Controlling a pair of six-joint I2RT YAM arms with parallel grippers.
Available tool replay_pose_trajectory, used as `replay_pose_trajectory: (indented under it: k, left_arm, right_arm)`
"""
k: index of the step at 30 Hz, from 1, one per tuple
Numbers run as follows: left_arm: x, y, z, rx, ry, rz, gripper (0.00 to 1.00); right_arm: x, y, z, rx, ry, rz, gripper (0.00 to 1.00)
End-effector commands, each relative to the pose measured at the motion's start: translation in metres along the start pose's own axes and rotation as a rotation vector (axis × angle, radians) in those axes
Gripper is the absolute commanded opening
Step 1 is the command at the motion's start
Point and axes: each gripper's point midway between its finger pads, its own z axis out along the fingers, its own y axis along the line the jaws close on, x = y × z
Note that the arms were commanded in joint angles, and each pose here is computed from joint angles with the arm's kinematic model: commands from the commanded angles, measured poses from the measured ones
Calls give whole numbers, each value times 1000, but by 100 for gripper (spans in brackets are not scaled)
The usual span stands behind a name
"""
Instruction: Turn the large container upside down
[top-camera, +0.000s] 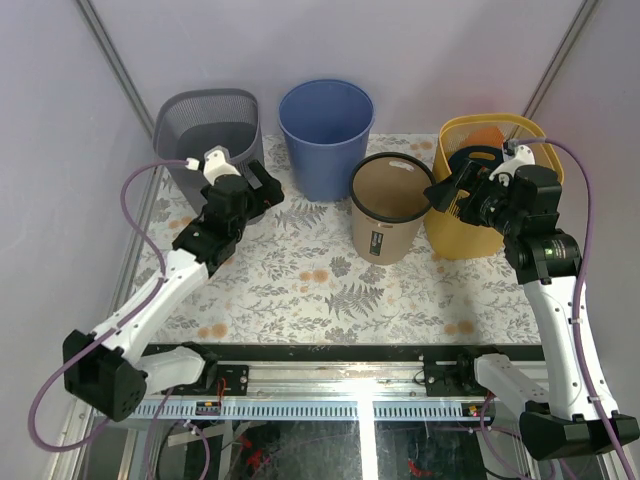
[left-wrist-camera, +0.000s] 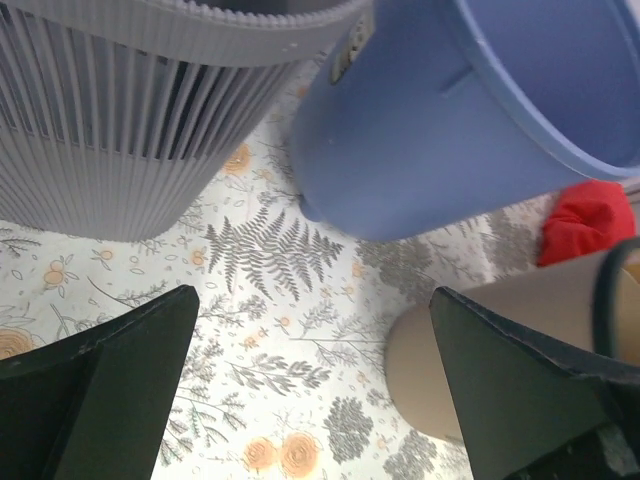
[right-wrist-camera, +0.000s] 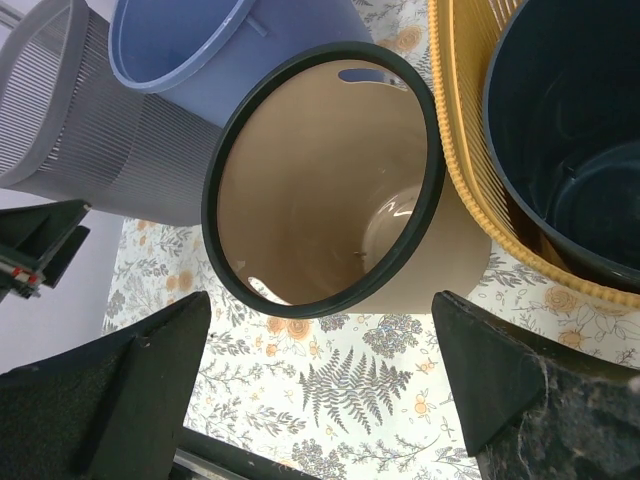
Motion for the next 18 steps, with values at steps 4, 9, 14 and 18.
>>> replay_pose_trajectory:
  k: [4, 9, 14, 18]
  left_arm:
    - [6, -7, -34, 37, 25, 7, 100]
    - [5, -6, -56, 65, -6, -2, 100]
    - [16, -5, -71, 104, 51, 14, 100]
    - [26, -1, -80, 118, 73, 20, 100]
  right_arm:
    - [-15, 13, -5, -52, -59, -47, 100]
    - [-17, 22, -6, -108, -75, -68, 100]
    - [-24, 25, 1, -110, -65, -87, 100]
    - [-31, 31, 9, -116, -50, -101, 100]
